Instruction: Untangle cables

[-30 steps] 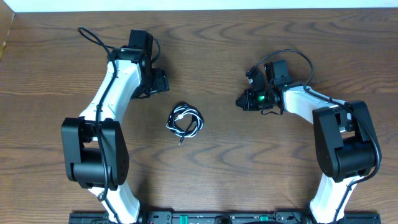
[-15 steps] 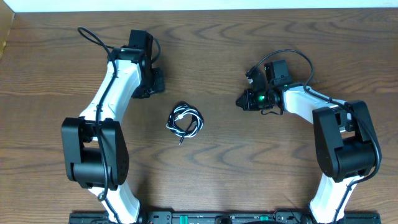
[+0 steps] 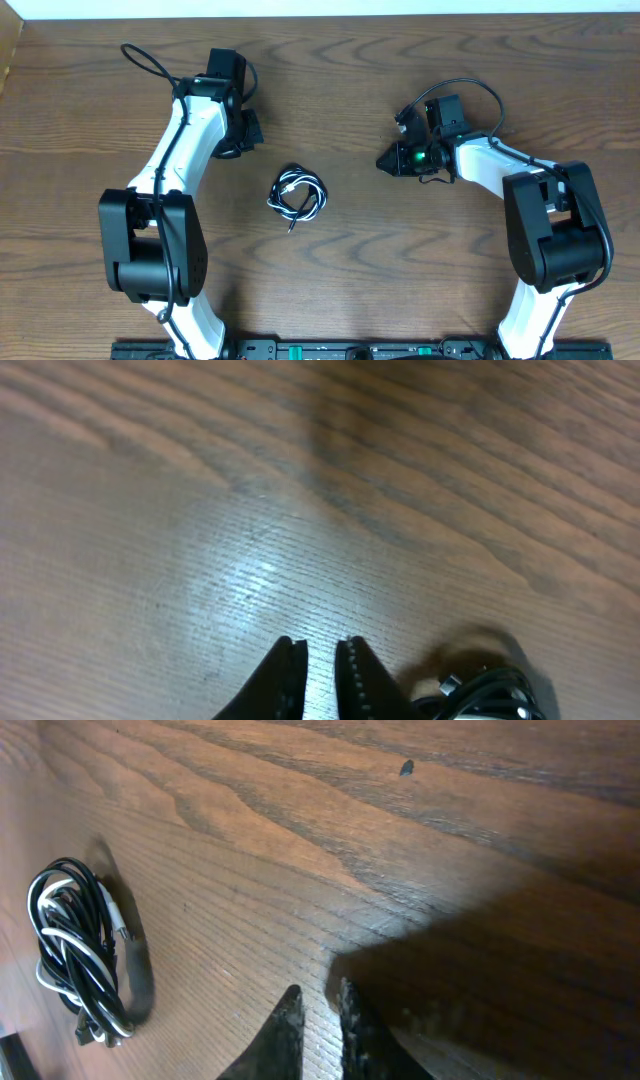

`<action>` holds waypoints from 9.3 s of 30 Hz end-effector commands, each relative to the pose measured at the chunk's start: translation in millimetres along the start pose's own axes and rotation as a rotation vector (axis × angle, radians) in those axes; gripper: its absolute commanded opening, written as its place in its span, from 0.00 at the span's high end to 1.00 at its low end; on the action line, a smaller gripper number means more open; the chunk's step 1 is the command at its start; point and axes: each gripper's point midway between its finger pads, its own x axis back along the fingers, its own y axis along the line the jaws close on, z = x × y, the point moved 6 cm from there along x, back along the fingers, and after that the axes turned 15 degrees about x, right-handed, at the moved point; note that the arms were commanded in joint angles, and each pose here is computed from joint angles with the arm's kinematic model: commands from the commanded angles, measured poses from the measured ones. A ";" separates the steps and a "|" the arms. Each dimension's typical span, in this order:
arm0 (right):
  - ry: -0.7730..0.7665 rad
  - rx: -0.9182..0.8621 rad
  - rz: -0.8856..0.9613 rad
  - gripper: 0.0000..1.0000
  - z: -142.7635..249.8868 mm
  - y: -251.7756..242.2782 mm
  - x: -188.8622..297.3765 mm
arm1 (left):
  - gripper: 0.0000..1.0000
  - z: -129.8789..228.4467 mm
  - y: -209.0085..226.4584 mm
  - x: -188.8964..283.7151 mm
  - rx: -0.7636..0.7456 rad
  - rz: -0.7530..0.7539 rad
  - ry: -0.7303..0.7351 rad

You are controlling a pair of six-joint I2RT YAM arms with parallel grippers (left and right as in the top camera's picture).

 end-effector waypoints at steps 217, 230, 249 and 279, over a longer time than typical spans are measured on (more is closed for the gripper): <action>-0.080 0.412 0.069 0.99 -31.6 90.8 -57.4 | 0.85 63.5 -29.8 -58.4 -0.286 0.260 0.152; 0.010 0.219 0.204 0.99 -17.2 52.2 -46.4 | 0.84 63.4 -30.0 -58.4 -0.276 0.260 0.152; -0.093 0.604 -0.043 0.67 -39.3 128.7 -19.1 | 0.84 63.5 -30.0 -58.4 -0.276 0.260 0.153; -0.025 0.712 0.172 0.99 -19.8 107.7 -78.4 | 0.84 63.5 -30.0 -58.4 -0.276 0.260 0.153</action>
